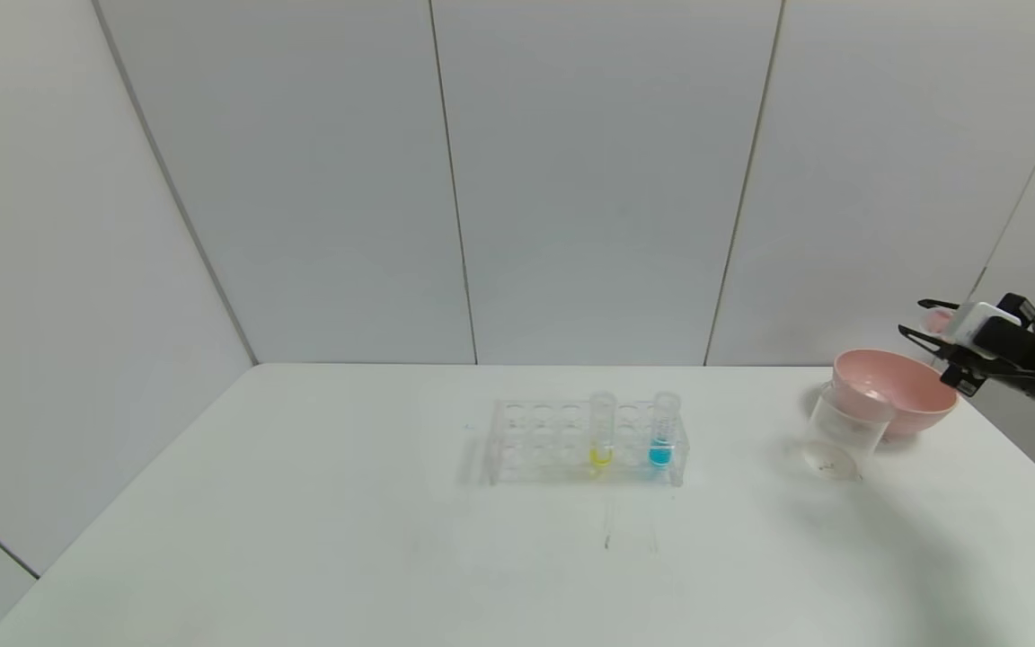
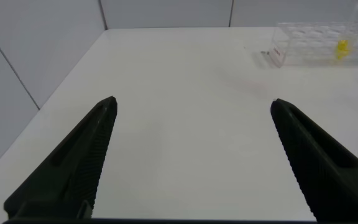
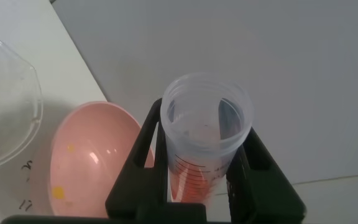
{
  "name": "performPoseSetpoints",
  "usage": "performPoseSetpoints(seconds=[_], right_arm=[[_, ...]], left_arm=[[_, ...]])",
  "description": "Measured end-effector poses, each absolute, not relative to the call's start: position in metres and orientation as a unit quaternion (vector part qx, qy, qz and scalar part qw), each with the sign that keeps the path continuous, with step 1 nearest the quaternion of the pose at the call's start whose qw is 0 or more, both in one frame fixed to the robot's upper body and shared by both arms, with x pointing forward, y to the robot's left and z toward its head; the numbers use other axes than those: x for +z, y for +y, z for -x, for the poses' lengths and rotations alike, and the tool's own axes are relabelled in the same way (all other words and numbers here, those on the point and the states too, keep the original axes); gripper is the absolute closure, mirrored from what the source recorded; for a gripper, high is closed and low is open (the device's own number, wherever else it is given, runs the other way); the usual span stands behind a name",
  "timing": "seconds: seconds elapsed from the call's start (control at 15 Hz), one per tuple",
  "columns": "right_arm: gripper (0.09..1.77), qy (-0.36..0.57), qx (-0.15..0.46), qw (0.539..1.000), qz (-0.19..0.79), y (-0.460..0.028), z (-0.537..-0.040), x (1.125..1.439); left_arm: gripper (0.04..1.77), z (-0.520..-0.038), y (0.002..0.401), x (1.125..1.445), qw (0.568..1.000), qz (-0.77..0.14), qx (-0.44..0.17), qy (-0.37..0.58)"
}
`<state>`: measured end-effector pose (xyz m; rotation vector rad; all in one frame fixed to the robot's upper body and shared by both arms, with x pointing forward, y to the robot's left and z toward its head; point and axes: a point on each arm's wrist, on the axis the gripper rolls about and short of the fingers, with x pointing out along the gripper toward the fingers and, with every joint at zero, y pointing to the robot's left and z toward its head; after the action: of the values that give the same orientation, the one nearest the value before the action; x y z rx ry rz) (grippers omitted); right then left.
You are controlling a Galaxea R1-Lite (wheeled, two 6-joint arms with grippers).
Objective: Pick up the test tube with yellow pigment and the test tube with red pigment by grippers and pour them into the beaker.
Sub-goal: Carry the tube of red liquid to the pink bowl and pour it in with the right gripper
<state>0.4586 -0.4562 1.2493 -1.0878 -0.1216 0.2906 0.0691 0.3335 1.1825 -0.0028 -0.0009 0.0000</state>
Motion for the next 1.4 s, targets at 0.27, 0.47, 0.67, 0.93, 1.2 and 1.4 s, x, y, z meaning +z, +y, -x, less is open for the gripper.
performPoseSetpoints(seconds=[0.27, 0.47, 0.67, 0.93, 1.2, 1.4], right_arm=[[1.27, -0.074, 0.142, 0.811, 0.562, -0.446, -0.46, 1.247], [1.27, -0.088, 0.131, 0.781, 0.604, -0.441, -0.461, 1.248], [1.27, -0.08, 0.105, 0.738, 0.662, -0.441, -0.461, 1.248], [1.27, -0.07, 0.087, 0.712, 0.693, -0.442, -0.46, 1.247], [1.27, -0.078, 0.078, 0.686, 0.719, -0.441, -0.459, 1.248], [1.27, -0.082, 0.075, 0.676, 0.729, -0.44, -0.459, 1.249]], left_arm=[[0.05, -0.069, 0.334, 1.182, 1.0, 0.001, 0.0, 0.0], [0.05, -0.069, 0.334, 1.182, 1.0, 0.001, 0.0, 0.0], [0.05, -0.069, 0.334, 1.182, 1.0, 0.001, 0.0, 0.0], [0.05, -0.069, 0.334, 1.182, 1.0, 0.001, 0.0, 0.0], [0.05, -0.069, 0.334, 1.182, 1.0, 0.001, 0.0, 0.0], [0.05, -0.069, 0.334, 1.182, 1.0, 0.001, 0.0, 0.0]])
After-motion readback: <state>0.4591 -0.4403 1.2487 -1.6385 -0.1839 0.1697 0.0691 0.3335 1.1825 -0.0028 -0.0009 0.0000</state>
